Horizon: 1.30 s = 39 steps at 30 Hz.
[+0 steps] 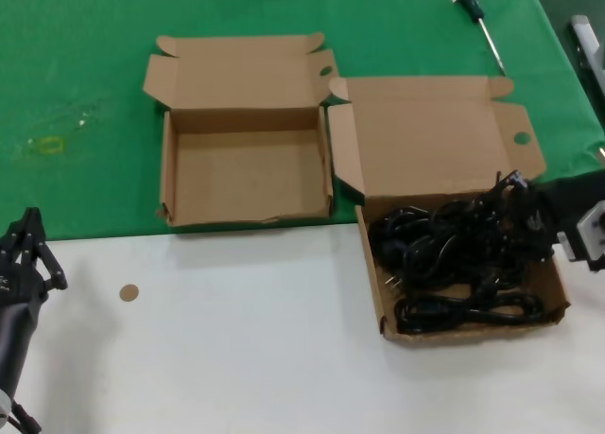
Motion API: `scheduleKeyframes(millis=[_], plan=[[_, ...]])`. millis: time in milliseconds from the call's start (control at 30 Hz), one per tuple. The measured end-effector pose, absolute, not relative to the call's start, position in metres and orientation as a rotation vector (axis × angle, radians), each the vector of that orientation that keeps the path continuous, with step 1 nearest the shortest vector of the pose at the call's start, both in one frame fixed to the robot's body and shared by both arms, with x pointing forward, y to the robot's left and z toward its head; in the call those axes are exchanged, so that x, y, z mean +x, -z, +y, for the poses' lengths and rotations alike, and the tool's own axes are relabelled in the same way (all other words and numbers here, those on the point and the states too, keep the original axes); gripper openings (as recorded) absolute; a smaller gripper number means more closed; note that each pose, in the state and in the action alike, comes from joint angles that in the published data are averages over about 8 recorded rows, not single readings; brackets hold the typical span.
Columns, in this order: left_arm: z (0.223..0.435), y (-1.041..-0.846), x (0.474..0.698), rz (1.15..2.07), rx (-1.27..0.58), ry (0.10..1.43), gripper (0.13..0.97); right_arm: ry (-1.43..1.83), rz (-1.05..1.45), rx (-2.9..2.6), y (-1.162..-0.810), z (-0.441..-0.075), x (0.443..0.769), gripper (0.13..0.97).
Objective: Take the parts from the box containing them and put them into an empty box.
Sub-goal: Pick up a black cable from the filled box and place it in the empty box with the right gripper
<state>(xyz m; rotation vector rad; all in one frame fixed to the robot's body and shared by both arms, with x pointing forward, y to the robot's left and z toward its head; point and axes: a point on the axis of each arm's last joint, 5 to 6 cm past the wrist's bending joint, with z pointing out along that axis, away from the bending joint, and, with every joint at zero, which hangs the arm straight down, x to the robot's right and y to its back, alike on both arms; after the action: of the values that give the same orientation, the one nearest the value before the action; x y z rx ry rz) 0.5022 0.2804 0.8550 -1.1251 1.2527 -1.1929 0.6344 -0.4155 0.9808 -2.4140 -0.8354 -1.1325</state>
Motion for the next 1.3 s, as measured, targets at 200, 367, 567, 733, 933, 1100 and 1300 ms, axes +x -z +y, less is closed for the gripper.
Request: scheduleKeyframes(millis=[200, 367, 567, 733, 933, 1100, 1300], plan=[[0.280, -0.855, 0.502, 1.253, -1.125, 1.193, 0.152, 1.128, -0.777, -2.428, -0.995, -0.420, 0.630, 0.221], [0.280, -0.855, 0.502, 1.253, -1.125, 1.193, 0.152, 1.118, -0.711, -2.431, -1.012, -0.424, 0.623, 0.220], [0.280, -0.855, 0.502, 1.253, -1.125, 1.193, 0.152, 1.083, -0.608, -2.398, -1.035, -0.421, 0.611, 0.218], [0.280, -0.855, 0.502, 1.253, -1.125, 1.193, 0.152, 1.049, -0.534, -2.359, -1.049, -0.413, 0.606, 0.217], [0.280, -0.855, 0.502, 1.253, -1.125, 1.193, 0.152, 1.038, -0.464, -2.297, -1.054, -0.393, 0.610, 0.216], [0.280, -0.855, 0.502, 1.253, -1.125, 1.193, 0.152, 1.056, -0.449, -2.240, -1.051, -0.367, 0.620, 0.216], [0.280, -0.855, 0.502, 1.253, -1.125, 1.193, 0.152, 1.087, -0.460, -2.188, -1.040, -0.330, 0.638, 0.216]])
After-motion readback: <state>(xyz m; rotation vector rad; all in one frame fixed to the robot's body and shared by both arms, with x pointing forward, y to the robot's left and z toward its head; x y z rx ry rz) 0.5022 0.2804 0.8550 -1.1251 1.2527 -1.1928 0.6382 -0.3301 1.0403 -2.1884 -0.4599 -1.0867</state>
